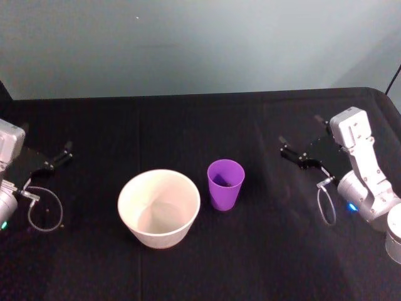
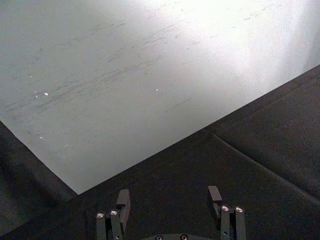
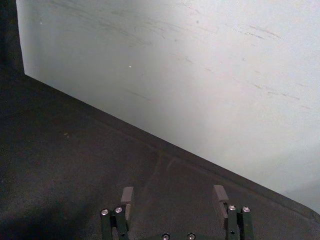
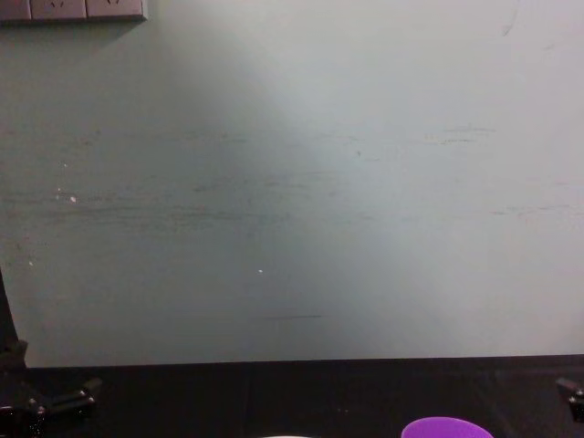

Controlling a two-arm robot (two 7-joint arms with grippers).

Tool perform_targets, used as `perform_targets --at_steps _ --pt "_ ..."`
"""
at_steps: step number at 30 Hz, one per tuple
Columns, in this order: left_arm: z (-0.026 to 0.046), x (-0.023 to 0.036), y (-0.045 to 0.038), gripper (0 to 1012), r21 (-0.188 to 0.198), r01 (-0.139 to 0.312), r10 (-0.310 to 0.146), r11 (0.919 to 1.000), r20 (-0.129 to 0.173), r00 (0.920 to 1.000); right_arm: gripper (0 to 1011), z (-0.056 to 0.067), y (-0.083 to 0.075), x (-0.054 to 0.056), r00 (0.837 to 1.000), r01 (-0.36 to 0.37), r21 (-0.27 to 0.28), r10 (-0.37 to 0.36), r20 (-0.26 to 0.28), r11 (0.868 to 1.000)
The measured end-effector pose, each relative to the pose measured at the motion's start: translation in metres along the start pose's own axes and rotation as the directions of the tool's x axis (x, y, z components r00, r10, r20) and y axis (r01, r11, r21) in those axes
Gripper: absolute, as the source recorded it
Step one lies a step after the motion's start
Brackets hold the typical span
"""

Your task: Pick up the cup and pour the mung beans from the cup into the bowl.

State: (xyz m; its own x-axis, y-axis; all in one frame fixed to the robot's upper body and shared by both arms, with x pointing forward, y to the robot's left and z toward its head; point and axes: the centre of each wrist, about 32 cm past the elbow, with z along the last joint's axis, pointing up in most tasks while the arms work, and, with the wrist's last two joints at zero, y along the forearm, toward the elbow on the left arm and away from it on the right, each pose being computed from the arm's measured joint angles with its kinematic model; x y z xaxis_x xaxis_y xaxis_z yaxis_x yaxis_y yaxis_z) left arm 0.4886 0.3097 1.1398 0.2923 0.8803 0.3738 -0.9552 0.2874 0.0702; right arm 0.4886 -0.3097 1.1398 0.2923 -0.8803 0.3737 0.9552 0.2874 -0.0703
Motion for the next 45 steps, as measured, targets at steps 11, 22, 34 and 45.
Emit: perform_targets --at_steps 11,22,34,45 --pt "0.0 0.0 0.0 1011 0.0 0.0 0.0 1.0 0.0 1.0 1003 0.0 0.0 0.0 1.0 0.0 0.0 0.0 0.0 1.0" --pt "0.0 0.0 0.0 1011 0.0 0.0 0.0 1.0 0.0 1.0 1003 0.0 0.0 0.0 1.0 0.0 0.0 0.0 0.0 1.0" --pt "0.0 0.0 0.0 1011 0.0 0.0 0.0 1.0 0.0 1.0 1003 0.0 0.0 0.0 1.0 0.0 0.0 0.0 0.0 1.0" --pt "0.0 0.0 0.0 1011 0.0 0.0 0.0 1.0 0.0 1.0 1003 0.0 0.0 0.0 1.0 0.0 0.0 0.0 0.0 1.0"
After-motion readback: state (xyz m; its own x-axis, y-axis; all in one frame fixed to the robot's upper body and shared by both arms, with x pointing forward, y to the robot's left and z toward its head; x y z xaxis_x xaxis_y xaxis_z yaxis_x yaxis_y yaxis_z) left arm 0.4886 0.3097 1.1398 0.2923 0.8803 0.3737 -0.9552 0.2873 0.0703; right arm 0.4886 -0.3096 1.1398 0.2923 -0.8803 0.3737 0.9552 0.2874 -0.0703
